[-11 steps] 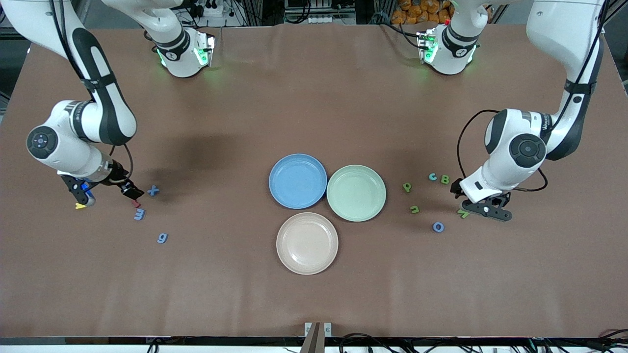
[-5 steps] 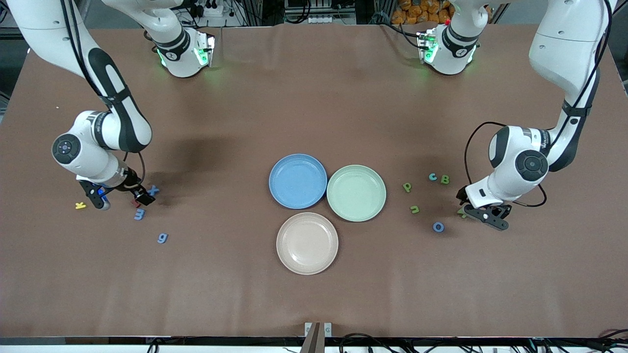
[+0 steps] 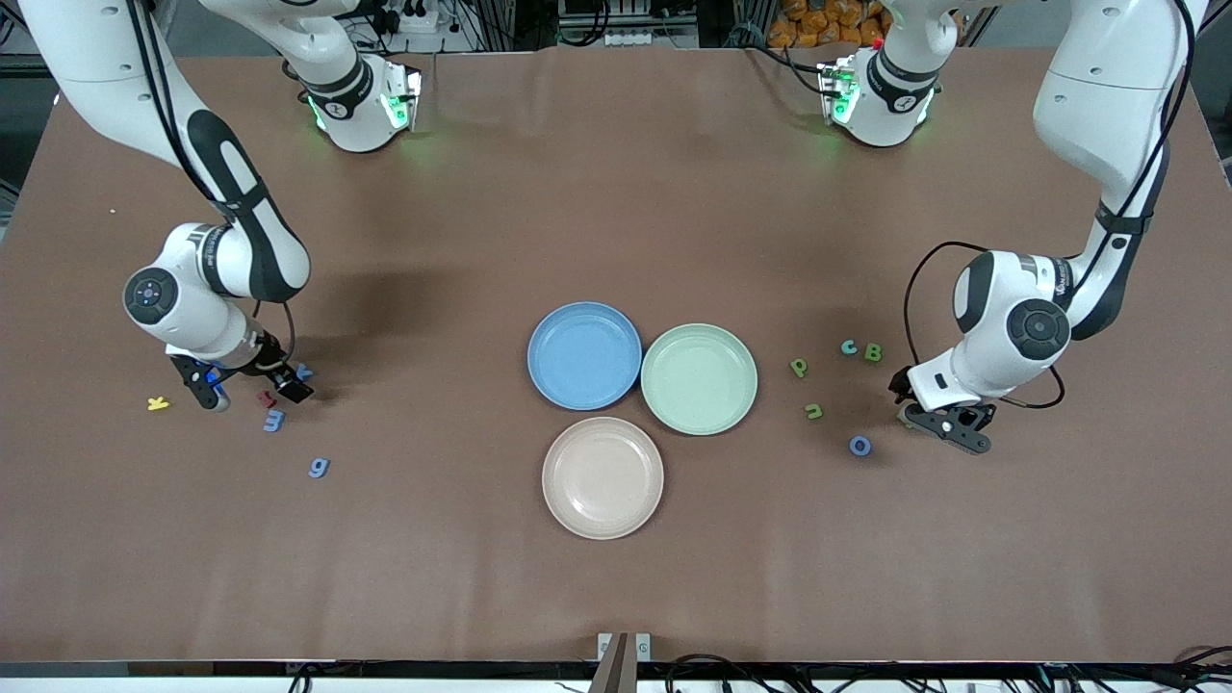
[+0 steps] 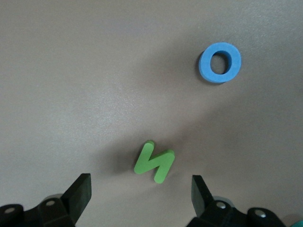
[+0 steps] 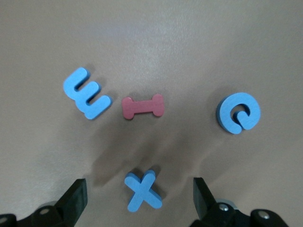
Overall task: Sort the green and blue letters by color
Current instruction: 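Grasp the blue X with the right gripper while the left gripper grasps green N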
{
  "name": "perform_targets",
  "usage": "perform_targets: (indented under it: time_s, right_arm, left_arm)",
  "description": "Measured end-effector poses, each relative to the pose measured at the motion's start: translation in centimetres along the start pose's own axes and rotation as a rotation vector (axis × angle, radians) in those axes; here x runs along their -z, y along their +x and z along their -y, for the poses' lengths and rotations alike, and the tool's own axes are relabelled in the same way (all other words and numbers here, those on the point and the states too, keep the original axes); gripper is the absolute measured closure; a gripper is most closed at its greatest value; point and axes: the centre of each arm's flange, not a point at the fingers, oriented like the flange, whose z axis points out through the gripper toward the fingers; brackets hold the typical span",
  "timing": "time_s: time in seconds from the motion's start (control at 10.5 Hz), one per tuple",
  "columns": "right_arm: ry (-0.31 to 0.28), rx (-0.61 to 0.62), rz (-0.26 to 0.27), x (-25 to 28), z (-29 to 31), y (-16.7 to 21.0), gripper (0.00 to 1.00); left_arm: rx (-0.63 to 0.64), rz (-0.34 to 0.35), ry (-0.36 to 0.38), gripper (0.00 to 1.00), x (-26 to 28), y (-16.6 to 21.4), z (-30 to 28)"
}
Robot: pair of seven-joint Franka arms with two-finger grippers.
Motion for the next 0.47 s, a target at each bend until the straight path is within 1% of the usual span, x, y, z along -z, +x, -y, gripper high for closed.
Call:
perform_targets:
  time_s: [0.09,0.19,0.28,0.47]
  right_arm:
    - [0.001,0.002,-0.002,-0.57,-0.17,-0.37,0.04]
    - [-0.001,0.005,0.001,-0.98,-0.26,-0.71,0.06]
    - [0.005,0.008,-0.003,-0.85,-0.09,-0.77,0.13]
    - [0.014,0.014,-0.007,-0.40,0.25,-0.90,0.43]
  left_arm:
    - [0.001,0.003,-0.002,0.09,-0.22,-0.05,-0.03]
    - [0.001,0.007,-0.006,0.10,-0.51,-0.10,-0.12]
    - [-0.002,0.010,-0.012,0.12,-0.82,-0.07,-0.39]
    - [0.002,0.007,-0.032,0.13,-1.15,0.00,-0.77]
